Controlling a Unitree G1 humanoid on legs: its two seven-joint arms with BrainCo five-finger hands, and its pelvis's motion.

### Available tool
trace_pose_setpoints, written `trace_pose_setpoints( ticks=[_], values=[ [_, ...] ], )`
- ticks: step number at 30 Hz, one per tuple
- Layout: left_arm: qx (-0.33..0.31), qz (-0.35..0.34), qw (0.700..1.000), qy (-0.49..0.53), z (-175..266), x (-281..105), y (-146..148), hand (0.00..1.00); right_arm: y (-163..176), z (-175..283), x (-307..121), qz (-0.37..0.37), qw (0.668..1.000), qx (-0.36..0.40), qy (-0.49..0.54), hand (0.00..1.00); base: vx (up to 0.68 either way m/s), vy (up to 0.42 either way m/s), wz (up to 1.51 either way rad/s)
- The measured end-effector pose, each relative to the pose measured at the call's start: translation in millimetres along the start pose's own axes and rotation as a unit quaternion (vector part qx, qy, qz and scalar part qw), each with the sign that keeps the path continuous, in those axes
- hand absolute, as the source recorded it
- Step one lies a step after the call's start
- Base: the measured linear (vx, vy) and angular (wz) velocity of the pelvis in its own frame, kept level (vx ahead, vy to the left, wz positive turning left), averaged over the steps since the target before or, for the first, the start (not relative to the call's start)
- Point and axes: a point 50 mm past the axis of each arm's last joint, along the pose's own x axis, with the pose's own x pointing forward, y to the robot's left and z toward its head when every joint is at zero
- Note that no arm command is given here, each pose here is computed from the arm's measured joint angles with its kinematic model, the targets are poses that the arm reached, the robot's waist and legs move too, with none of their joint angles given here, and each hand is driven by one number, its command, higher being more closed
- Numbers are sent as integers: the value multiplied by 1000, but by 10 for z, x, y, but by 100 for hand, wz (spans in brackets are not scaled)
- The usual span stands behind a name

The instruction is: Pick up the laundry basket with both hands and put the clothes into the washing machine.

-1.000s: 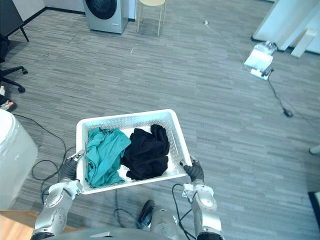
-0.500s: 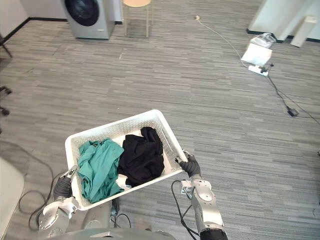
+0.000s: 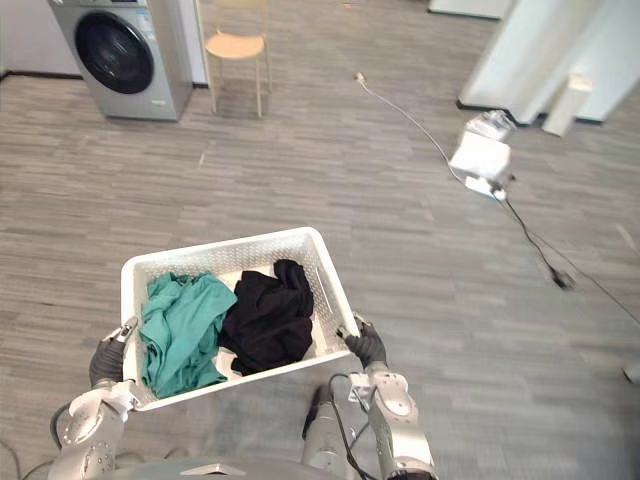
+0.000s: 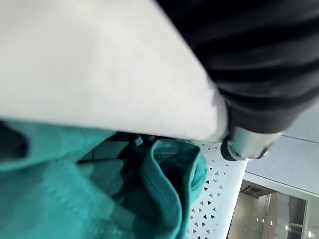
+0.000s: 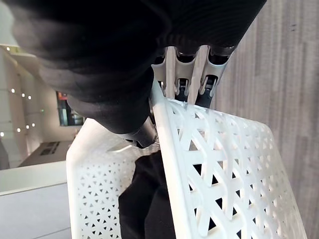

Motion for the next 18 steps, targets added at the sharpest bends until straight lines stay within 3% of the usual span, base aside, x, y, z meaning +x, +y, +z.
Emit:
trace_pose_setpoints(
  ticks=[9, 18],
  values=[
    [-24, -10, 1000, 13, -76, -31, -102, 100, -91, 309, 111, 1, 998, -35, -49, 100, 640, -277, -6],
    [3, 13, 1000, -5, 50, -47, 106, 100, 119, 91, 100, 19, 1000, -1, -15, 100, 658, 15, -24]
  ],
)
